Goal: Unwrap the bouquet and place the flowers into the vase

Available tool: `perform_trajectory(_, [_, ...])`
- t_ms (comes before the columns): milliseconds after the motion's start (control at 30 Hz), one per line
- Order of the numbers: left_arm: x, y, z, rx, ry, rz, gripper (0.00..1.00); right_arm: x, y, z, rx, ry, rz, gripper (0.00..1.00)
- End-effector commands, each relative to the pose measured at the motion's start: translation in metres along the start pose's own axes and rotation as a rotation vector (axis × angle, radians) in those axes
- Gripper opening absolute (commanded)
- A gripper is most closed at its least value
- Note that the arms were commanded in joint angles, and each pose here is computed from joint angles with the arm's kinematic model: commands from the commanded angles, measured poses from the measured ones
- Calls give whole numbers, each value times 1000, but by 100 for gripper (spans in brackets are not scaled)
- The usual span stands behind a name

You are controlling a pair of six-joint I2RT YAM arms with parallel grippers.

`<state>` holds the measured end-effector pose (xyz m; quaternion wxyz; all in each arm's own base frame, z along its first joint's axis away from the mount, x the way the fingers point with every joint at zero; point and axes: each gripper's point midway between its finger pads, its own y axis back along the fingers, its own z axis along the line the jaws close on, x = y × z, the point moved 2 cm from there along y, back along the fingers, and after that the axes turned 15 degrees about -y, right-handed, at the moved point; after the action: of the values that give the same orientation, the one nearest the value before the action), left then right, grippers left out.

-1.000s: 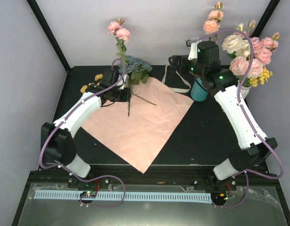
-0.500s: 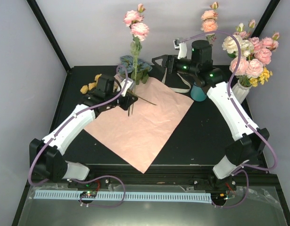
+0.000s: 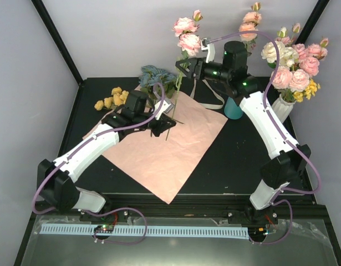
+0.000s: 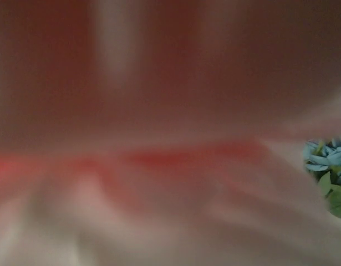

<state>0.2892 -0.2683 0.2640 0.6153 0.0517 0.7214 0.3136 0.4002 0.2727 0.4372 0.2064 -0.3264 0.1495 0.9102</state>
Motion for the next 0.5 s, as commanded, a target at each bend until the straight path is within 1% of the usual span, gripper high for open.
perform_trajectory(0, [-21, -1, -7, 17, -84, -42, 2, -9, 1, 19, -62, 28, -16, 54])
perform_trajectory(100, [-19, -3, -5, 5, -75, -30, 2, -10, 2, 21, -62, 35, -21, 39])
perform_trajectory(333, [-15, -6, -1, -13, -46, -20, 2, -12, 8, 27, -63, 41, -35, 14])
perform_trajectory(367, [-15, -7, -1, -12, -41, -20, 2, -12, 9, 27, -62, 41, -36, 7])
perform_trajectory(400, [-15, -8, -2, -6, -36, -19, 2, -12, 10, 28, -60, 44, -38, 2])
perform_trajectory(467, [-15, -10, -1, -7, -28, -18, 2, -12, 13, 29, -56, 46, -40, 2])
